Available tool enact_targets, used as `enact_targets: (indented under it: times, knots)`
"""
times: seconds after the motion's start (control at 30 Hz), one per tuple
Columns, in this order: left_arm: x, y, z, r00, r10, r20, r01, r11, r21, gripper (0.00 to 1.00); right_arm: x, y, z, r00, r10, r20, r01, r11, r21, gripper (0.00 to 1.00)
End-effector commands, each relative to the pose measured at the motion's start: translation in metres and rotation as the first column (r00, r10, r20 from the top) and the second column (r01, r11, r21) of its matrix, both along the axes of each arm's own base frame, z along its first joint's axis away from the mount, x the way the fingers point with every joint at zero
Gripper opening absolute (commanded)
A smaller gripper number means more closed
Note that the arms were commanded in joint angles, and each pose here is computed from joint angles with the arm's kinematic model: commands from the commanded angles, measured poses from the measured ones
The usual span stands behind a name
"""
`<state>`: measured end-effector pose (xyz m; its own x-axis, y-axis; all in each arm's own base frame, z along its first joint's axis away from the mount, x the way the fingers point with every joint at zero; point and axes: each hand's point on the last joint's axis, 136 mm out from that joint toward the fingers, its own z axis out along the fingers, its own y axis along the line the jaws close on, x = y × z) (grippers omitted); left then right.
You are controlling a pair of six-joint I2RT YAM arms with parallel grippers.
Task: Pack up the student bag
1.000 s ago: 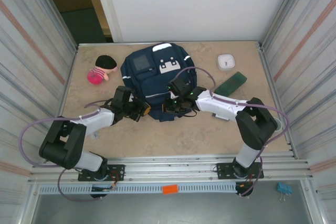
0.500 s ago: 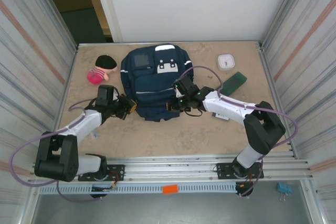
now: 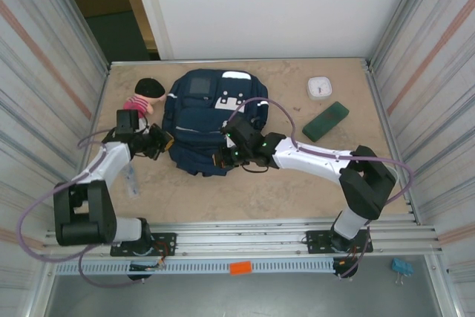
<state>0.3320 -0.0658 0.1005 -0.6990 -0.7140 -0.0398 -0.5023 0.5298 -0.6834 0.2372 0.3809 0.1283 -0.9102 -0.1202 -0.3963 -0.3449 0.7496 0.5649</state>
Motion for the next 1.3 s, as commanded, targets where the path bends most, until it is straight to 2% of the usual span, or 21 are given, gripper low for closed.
enact_targets:
  times: [0.0,0.03,0.07,0.17,0.23,0.37,0.53,0.83,1.03,1.17,1.27]
  knots:
    - [0.028,0.021,0.020,0.995,-0.017,0.099,0.005,0.993,0.119,0.00,0.007,-0.020,-0.017,0.996,-0.076,-0.043,0.074,0.996,-0.055,0.00]
    - [0.028,0.021,0.025,0.994,-0.023,0.105,0.010,0.992,0.122,0.01,0.009,-0.022,-0.019,0.996,-0.082,-0.044,0.079,0.995,-0.057,0.00]
    - [0.026,0.019,0.029,0.994,-0.032,0.107,0.020,0.993,0.114,0.08,0.011,-0.022,-0.018,0.996,-0.077,-0.039,0.075,0.996,-0.053,0.00]
    - [0.005,0.006,0.041,0.993,-0.041,0.111,0.037,0.999,0.034,0.39,0.012,-0.015,-0.013,0.999,-0.046,-0.022,0.045,0.998,-0.048,0.00]
    - [-0.015,-0.005,0.045,0.993,-0.031,0.110,0.034,0.999,-0.033,0.47,0.013,-0.010,-0.013,0.999,-0.032,-0.023,0.032,0.999,-0.037,0.00]
    - [-0.057,-0.034,0.041,0.997,-0.009,0.075,0.016,0.995,-0.098,0.56,0.012,-0.001,-0.012,1.000,-0.010,-0.030,0.010,1.000,-0.015,0.00]
    - [-0.075,-0.073,0.035,0.999,0.020,0.048,-0.011,0.984,-0.178,0.60,0.006,-0.001,-0.014,0.999,0.018,-0.029,-0.019,0.999,-0.035,0.00]
    - [-0.051,-0.121,0.035,0.999,-0.005,0.050,0.019,0.960,-0.278,0.62,0.000,-0.002,-0.015,0.999,0.031,-0.024,-0.032,0.999,-0.039,0.00]
    - [-0.043,-0.130,0.022,1.000,0.008,0.010,-0.005,0.966,-0.259,0.60,-0.002,0.001,-0.015,0.999,0.034,-0.020,-0.035,0.999,-0.033,0.00]
    - [-0.039,-0.126,0.013,0.999,0.044,-0.016,-0.046,0.974,-0.220,0.52,-0.003,0.002,-0.014,0.999,0.038,-0.016,-0.039,0.999,-0.029,0.00]
    - [-0.039,-0.129,0.005,0.999,0.022,-0.039,-0.029,0.979,-0.203,0.40,-0.002,0.001,-0.012,0.999,0.035,-0.010,-0.035,0.999,-0.031,0.00]
